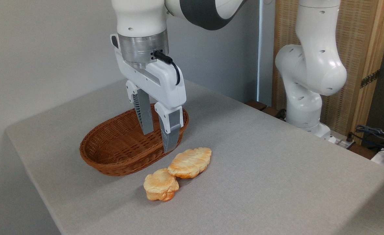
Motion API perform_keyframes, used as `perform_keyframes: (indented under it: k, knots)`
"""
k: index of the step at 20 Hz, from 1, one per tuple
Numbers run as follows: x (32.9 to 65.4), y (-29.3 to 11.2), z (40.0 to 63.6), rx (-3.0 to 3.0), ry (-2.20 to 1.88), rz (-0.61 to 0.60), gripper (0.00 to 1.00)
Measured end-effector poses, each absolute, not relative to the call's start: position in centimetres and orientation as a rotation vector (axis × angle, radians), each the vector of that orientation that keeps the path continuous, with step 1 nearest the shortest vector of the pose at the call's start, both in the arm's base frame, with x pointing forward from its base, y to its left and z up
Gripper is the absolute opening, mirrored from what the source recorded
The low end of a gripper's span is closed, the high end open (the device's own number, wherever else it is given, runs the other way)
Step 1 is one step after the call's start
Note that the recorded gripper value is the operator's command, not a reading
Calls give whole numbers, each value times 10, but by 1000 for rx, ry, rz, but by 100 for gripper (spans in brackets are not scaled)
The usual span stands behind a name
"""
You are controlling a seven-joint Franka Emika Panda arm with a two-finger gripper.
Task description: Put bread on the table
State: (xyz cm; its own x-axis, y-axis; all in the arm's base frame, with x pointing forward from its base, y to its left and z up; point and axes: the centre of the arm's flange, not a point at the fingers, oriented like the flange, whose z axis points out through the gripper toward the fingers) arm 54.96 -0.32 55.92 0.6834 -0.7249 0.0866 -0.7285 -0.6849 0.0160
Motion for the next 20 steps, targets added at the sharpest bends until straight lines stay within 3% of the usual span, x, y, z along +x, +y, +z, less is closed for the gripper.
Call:
perform_keyframes:
  k: [20]
  knots:
    - [541,-2,563,2820,-1222,68,100]
